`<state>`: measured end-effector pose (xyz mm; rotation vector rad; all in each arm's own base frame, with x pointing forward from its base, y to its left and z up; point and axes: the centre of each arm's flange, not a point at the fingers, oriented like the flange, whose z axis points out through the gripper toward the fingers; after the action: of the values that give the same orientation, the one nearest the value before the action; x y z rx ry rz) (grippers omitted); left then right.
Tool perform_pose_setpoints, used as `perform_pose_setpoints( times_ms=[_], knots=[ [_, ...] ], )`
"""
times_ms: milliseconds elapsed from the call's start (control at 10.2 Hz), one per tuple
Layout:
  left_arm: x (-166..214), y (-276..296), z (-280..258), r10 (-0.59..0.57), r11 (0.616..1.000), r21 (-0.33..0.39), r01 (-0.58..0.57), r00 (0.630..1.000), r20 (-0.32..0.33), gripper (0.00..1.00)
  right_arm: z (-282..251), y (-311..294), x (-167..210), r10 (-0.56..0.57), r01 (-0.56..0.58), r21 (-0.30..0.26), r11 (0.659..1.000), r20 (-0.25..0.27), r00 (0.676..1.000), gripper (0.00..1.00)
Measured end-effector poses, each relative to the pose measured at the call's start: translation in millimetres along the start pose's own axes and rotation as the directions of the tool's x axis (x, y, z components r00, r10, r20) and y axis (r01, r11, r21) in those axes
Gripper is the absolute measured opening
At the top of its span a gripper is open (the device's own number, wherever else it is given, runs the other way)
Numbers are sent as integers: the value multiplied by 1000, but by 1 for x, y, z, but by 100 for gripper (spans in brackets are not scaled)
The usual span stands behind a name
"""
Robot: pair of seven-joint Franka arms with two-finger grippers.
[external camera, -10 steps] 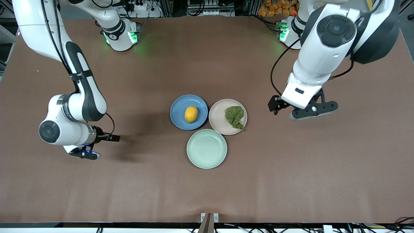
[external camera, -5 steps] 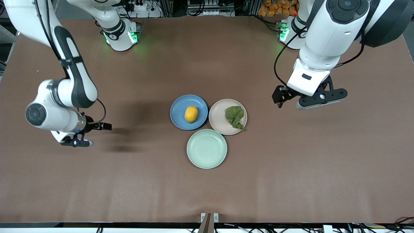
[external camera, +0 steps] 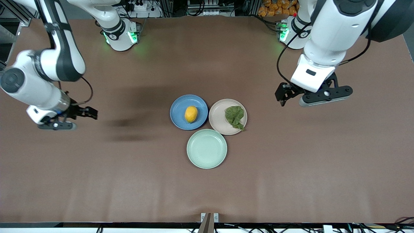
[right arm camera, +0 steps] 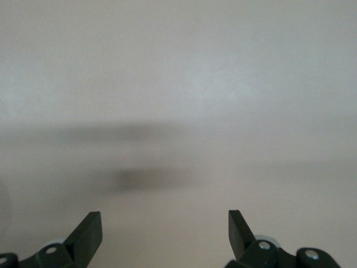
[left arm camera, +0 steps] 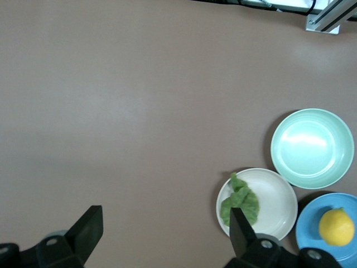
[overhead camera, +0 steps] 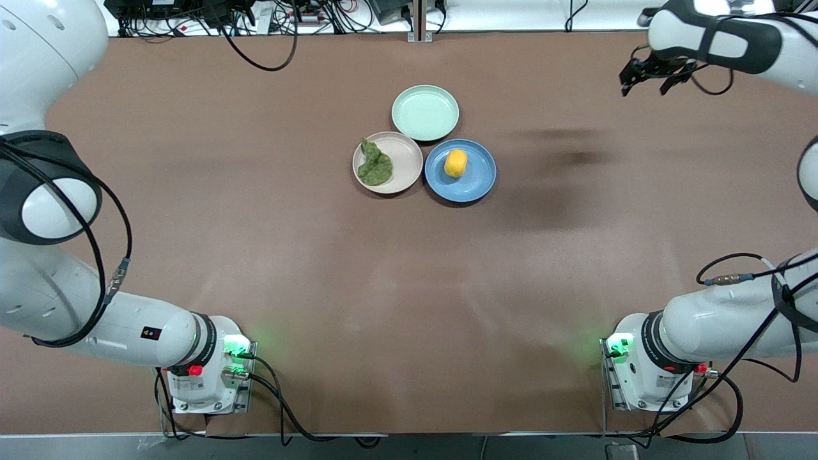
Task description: Place lemon and lettuce in plates
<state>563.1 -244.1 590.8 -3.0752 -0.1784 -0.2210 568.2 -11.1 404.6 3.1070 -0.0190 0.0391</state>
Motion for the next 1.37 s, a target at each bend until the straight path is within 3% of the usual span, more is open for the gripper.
perform_pose_setpoints(
  times_ms=[98, 489, 880, 1368],
  knots=[
    [6, -16, -4, 34, 999, 1, -34, 999, 3, 100, -22, 4, -2, 3, -3, -3, 1000, -22, 1000, 100],
    [17, -70, -13, 94, 996, 6, -94, 995, 44, 100, -127, 10, -4, 12, -12, -6, 1000, 3, 1000, 100],
    [24, -134, -22, 163, 986, -49, -159, 981, 104, 100, -207, 8, -17, 19, -18, 38, 999, -30, 999, 100],
    [4, -164, -38, 131, 989, -94, -117, 978, 162, 100, -276, 18, -28, -9, 12, 37, 999, -82, 997, 100]
  ],
)
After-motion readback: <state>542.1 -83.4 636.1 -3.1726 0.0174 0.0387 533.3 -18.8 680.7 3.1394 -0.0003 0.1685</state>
